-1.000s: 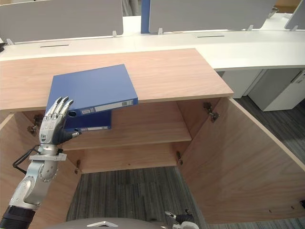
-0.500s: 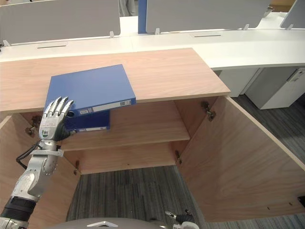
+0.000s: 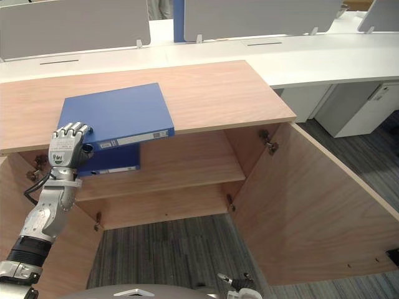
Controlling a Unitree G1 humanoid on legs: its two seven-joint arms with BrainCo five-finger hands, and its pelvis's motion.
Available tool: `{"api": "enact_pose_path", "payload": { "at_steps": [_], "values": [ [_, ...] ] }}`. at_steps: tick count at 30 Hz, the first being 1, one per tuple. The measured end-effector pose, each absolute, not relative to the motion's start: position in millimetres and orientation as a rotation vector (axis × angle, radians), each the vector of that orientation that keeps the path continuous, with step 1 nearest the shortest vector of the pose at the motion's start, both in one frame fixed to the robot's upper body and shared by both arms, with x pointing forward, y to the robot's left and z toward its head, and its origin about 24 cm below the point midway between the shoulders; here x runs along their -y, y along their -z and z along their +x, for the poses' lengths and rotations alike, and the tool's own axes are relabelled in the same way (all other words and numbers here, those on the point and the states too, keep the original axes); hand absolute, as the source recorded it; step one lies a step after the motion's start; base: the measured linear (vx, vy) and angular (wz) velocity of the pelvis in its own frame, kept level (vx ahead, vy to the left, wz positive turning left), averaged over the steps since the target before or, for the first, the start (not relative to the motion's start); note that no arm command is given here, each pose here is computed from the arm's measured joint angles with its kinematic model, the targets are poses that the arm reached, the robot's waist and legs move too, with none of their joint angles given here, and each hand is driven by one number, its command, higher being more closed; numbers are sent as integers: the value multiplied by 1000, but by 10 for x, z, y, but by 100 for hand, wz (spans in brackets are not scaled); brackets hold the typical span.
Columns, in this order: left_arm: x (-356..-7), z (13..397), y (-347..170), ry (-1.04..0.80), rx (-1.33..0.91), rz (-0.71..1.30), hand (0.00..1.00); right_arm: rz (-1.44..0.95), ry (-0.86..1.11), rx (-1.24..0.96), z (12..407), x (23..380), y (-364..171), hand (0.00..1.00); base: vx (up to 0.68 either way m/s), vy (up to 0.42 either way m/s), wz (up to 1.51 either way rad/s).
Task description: Walk over to the cabinet, pick up the folder, carry it to the office cabinet, place the folder inside the office cabinet, then close the office cabinet door
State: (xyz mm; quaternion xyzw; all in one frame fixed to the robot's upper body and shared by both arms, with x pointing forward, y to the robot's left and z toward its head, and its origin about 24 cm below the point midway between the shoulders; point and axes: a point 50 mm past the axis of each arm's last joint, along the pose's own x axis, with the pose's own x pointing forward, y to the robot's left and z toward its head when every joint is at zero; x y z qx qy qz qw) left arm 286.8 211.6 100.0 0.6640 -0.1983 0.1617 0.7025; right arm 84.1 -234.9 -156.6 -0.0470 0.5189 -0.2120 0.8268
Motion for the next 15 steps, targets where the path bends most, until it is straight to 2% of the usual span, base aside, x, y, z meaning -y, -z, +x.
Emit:
{"api": "enact_pose_path", "payload": {
  "at_steps": [15],
  "values": [
    [-2111, 2920, -1116, -386, 491, 1484, 100, -70, 467, -1091, 877, 2347, 1560, 0, -8, -8, 0]
  ]
}}
